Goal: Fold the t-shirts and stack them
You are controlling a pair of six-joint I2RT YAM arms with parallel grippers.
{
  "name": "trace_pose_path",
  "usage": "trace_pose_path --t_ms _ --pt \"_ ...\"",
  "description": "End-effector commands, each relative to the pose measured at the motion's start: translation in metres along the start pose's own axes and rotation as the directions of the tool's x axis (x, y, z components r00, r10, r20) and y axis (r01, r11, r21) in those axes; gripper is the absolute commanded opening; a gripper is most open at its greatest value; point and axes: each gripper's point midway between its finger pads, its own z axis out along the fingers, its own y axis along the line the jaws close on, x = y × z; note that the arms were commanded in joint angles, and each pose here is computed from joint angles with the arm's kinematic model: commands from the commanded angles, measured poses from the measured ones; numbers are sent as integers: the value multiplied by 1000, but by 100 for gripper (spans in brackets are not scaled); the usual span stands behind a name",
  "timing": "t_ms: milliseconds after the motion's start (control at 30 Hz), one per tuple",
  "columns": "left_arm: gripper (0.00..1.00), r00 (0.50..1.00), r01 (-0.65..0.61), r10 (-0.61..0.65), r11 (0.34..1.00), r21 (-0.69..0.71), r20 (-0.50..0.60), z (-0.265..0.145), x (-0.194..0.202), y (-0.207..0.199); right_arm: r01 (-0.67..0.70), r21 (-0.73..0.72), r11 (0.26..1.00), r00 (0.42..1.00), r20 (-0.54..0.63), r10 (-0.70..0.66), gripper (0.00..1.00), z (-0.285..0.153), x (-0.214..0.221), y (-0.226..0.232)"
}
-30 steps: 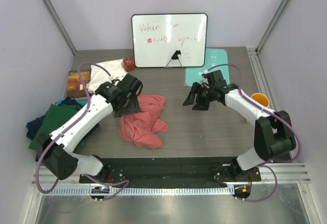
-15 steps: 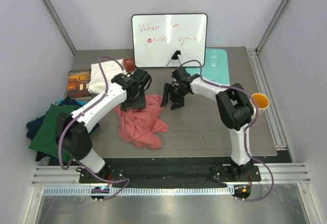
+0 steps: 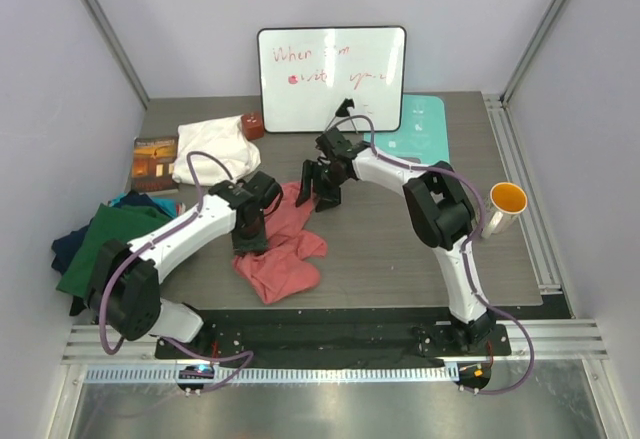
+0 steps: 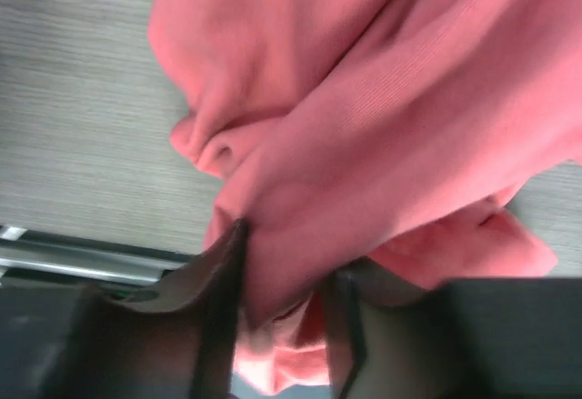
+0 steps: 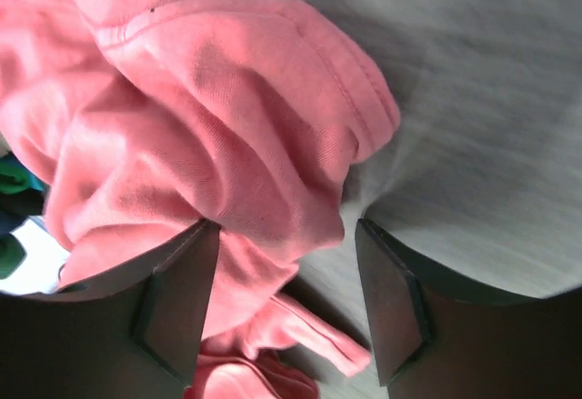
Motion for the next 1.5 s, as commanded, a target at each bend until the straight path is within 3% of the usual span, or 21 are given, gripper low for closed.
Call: trace_pose_path --t_ms 0,33,100,133,167,333,467,633,767,867,900,967,1000,1067,1200,1267,1367,1467 --pt "12 1000 21 -21 997 71 -3 -3 8 -4 -32 27 999 999 -17 33 58 23 4 -3" --pt "0 1000 16 -16 998 68 -7 -3 11 -3 -41 40 998 999 -33 42 43 28 9 -9" --pt "0 1000 3 -4 998 64 9 -7 11 3 -45 47 998 998 -36 47 23 28 13 -13" --pt "0 1000 4 -5 998 66 23 -10 9 4 -42 53 998 998 -36 44 4 23 18 -16" --pt "0 999 7 -11 997 75 47 -18 8 7 -34 53 998 999 -30 35 1 17 20 -16" --pt "0 976 54 -70 995 82 208 -46 -13 22 33 25 999 999 5 -33 1 -18 32 -11" --pt "0 954 80 -88 996 41 286 -57 -35 33 71 -33 997 993 97 -67 1 -64 29 11" --pt "0 941 89 -85 996 2 329 -67 -74 34 131 -156 979 951 298 -79 1 -153 9 64" --pt "0 909 102 -84 995 -21 407 -102 -115 41 193 -235 953 887 458 -67 1 -228 -12 103" --pt "0 854 133 -116 991 4 507 -146 -146 48 270 -278 922 833 547 -79 1 -282 -23 134" --pt "0 809 165 -151 986 27 569 -175 -161 53 296 -293 909 814 575 -79 1 -302 -25 146" --pt "0 766 210 -187 977 36 615 -202 -170 67 326 -324 888 786 615 -64 1 -330 -25 157" --pt "0 701 246 -229 967 73 676 -234 -180 76 352 -334 874 764 643 -62 1 -346 -26 165" --pt "0 620 276 -275 953 123 735 -271 -184 91 389 -349 853 729 682 -54 1 -374 -22 174" --pt "0 407 268 -384 917 294 828 -363 -182 114 472 -368 801 636 771 -21 1 -446 -18 191" --pt "0 352 237 -425 902 360 834 -391 -174 119 493 -366 790 592 806 4 1 -475 -16 192" --pt "1 350 146 -445 895 421 824 -410 -165 110 531 -349 773 513 858 34 1 -520 -14 195" --pt "0 415 26 -430 886 462 802 -412 -156 88 566 -330 756 456 889 47 1 -553 -6 197"
